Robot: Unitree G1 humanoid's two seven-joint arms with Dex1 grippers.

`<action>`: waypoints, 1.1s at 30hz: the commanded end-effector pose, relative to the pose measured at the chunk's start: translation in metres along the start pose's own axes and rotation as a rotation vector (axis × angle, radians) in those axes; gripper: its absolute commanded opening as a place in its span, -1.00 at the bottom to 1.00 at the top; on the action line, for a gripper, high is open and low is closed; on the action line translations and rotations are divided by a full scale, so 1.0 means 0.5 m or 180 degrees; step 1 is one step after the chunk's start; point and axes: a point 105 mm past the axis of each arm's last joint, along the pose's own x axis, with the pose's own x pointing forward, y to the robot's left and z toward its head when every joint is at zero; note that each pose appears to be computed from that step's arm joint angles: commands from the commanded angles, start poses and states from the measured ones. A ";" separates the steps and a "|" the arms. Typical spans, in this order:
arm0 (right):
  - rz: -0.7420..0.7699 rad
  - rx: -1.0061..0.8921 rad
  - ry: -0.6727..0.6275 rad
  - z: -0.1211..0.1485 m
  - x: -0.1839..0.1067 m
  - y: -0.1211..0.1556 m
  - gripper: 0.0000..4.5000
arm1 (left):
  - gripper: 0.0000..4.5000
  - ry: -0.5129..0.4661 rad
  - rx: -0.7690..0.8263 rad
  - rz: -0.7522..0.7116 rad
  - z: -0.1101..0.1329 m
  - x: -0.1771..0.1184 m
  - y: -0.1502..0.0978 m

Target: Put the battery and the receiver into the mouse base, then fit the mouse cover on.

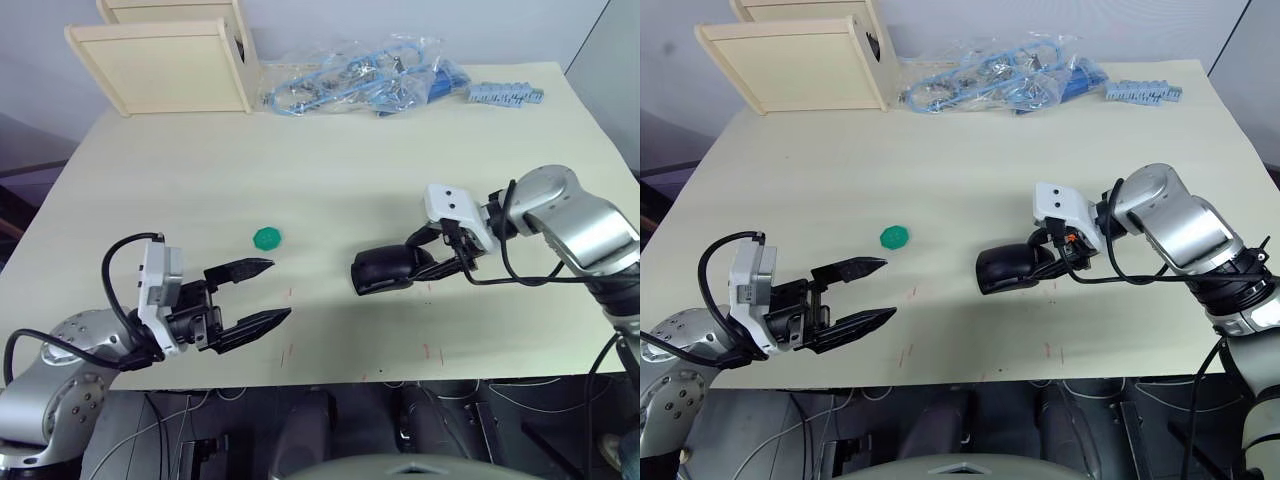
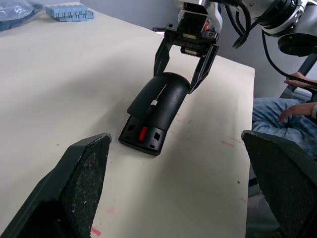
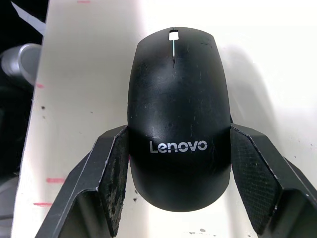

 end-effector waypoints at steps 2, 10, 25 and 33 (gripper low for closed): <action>-0.0005 -0.0101 0.0005 0.001 0.000 -0.006 0.26 | 1.00 -0.0009 0.0160 -0.0045 0.010 -0.003 -0.008; 0.0013 -0.0099 -0.0007 -0.004 0.004 -0.012 0.26 | 1.00 -0.0130 0.0209 0.0060 -0.017 -0.015 -0.005; 0.0024 -0.0076 0.0040 -0.021 0.010 -0.012 0.26 | 1.00 -0.0171 0.0164 0.0271 -0.059 -0.038 -0.012; 0.0015 -0.0058 0.0078 -0.029 0.015 -0.018 0.26 | 1.00 -0.0152 0.0143 0.0333 -0.069 -0.043 -0.014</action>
